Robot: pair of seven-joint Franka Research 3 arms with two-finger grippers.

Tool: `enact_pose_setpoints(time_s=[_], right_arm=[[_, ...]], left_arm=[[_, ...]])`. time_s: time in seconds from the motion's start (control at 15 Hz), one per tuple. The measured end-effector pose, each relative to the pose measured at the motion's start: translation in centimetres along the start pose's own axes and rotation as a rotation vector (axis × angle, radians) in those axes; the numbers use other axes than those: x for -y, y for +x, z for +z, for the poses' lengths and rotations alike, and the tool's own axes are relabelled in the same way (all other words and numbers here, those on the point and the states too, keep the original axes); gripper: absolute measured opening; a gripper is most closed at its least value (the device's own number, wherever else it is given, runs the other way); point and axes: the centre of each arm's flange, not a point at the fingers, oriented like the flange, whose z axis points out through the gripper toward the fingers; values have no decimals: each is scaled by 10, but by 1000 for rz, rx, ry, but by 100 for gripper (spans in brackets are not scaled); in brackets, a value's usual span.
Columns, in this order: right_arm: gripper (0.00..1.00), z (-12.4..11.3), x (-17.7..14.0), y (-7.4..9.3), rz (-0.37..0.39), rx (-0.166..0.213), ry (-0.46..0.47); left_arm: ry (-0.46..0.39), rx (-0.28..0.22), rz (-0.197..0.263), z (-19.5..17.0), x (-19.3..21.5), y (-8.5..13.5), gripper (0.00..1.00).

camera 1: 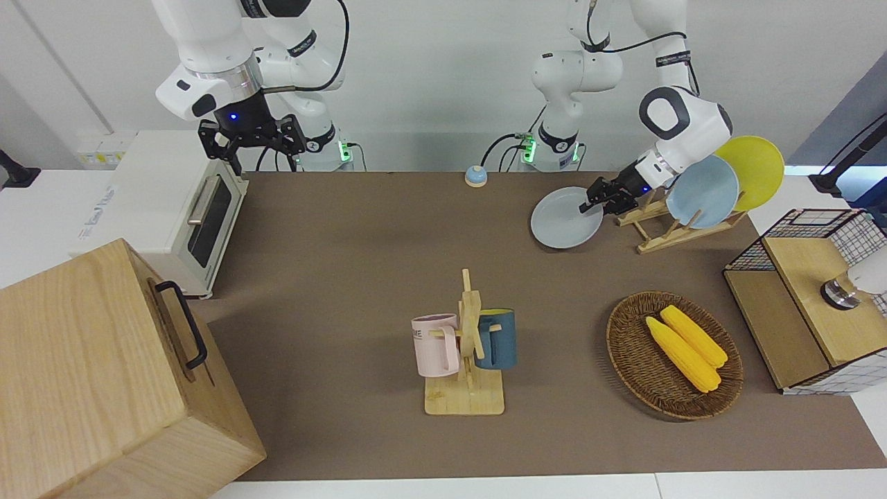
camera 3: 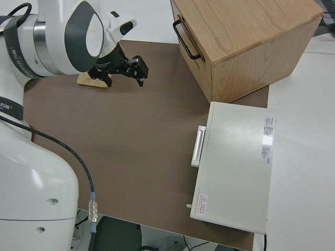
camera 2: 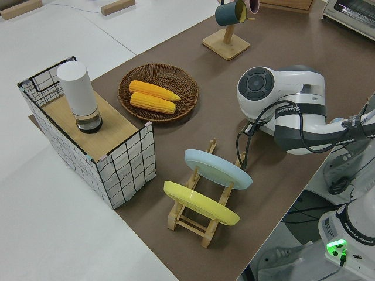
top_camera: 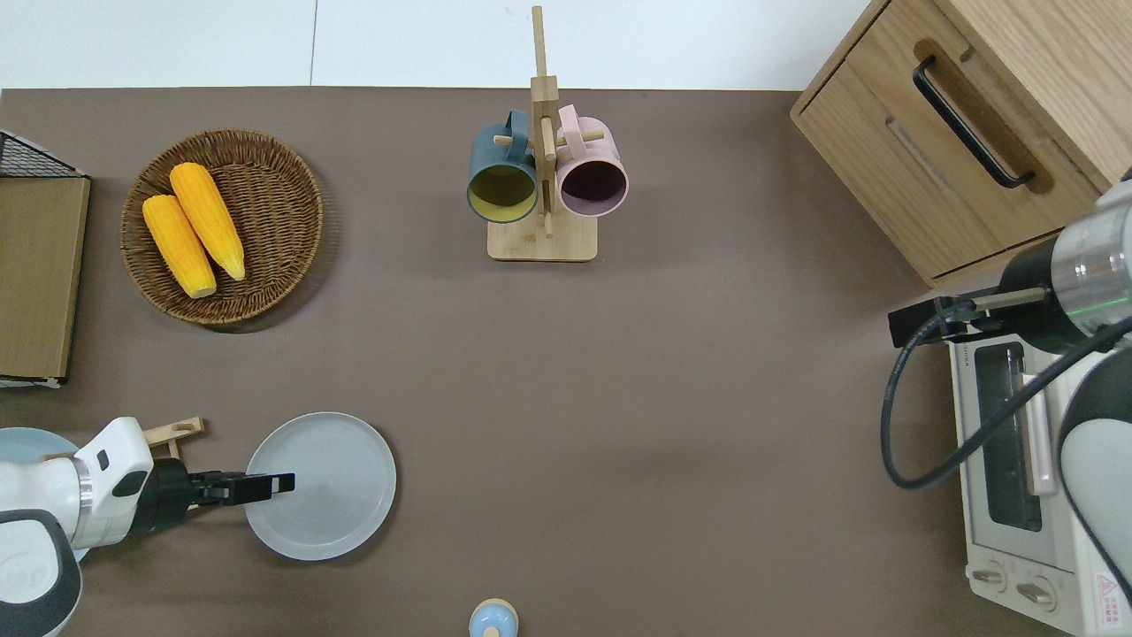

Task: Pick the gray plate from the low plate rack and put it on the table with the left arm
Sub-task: 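Open the left gripper and withdraw it from the plate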

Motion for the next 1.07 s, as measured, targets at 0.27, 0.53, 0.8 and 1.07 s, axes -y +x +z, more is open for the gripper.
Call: enact_pose_setpoints(time_s=[0.27,0.53,0.8,1.07], right_arm=[[99,0,0,0,0,0,0],[99,0,0,0,0,0,0],[99,0,0,0,0,0,0],[99,0,0,0,0,0,0]], left_arm=[[8,-12,3,-1,1,1,100],[27,-48,17,-11,-1,9,100],[63,-82,43,-36,-9,26,100],[178,-28,-12,-112,-44,55,100]])
